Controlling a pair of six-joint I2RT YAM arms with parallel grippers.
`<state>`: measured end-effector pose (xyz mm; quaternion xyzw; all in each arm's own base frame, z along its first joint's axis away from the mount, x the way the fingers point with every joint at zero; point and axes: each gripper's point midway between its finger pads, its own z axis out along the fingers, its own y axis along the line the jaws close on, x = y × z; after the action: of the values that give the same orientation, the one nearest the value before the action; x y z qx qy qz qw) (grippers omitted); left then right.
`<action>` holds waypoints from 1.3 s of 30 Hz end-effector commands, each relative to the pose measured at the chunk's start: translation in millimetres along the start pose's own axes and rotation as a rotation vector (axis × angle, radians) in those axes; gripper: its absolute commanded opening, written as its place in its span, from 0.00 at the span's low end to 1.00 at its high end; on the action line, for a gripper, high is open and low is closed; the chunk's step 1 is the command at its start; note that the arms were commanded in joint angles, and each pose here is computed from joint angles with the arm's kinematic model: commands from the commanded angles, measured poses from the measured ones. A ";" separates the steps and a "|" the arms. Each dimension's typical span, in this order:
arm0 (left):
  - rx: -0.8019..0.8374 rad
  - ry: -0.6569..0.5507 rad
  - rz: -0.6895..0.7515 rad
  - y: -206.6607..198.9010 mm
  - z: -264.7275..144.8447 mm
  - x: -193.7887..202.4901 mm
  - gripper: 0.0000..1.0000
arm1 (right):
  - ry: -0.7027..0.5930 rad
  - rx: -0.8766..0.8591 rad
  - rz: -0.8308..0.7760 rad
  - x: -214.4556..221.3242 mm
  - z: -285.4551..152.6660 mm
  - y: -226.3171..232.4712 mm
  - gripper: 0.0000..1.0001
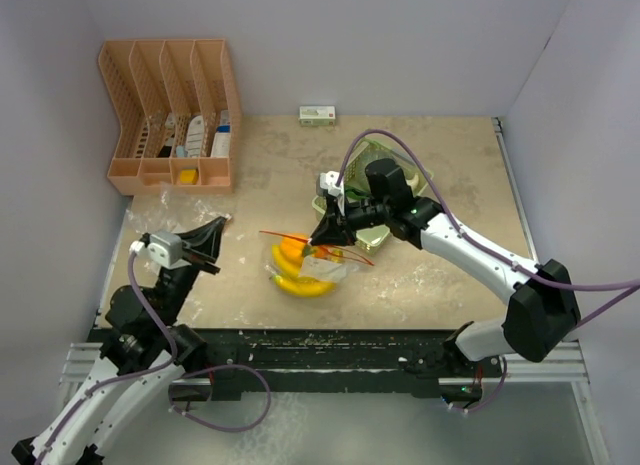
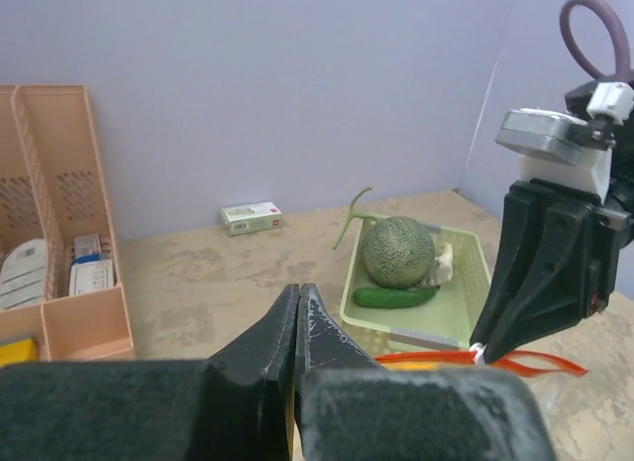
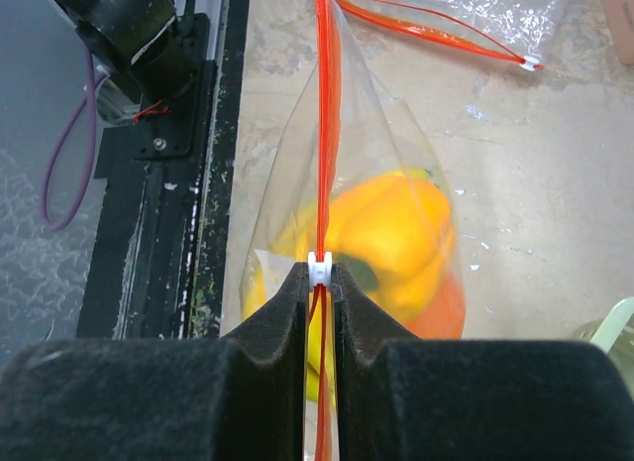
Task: Place the food in the zip-top bag and seal the zipper
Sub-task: Zip the zipper food storage bag at the center of the board.
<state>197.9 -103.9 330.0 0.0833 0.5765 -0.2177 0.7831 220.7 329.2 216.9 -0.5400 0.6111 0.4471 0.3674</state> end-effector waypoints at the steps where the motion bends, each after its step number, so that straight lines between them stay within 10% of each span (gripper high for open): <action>1: 0.167 -0.006 0.073 -29.1 11.7 0.4 0.00 | -0.021 -0.014 -0.033 -8.9 -1.9 1.6 0.12; 5: 0.470 0.152 0.130 -83.1 31.6 28.2 0.35 | -0.016 -0.034 -0.032 -7.3 -1.1 3.8 0.11; 11: 0.754 0.369 0.195 -123.9 48.5 57.6 0.45 | -0.015 -0.059 -0.044 -7.6 -2.2 8.6 0.11; 39: 0.870 0.873 0.311 -100.7 13.5 172.8 0.40 | -0.028 -0.064 -0.071 -15.2 -8.7 16.1 0.12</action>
<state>197.8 -247.9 187.2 0.5553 0.6699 -0.2930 0.3964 212.3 325.2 210.6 -0.5530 0.6062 0.4519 0.3500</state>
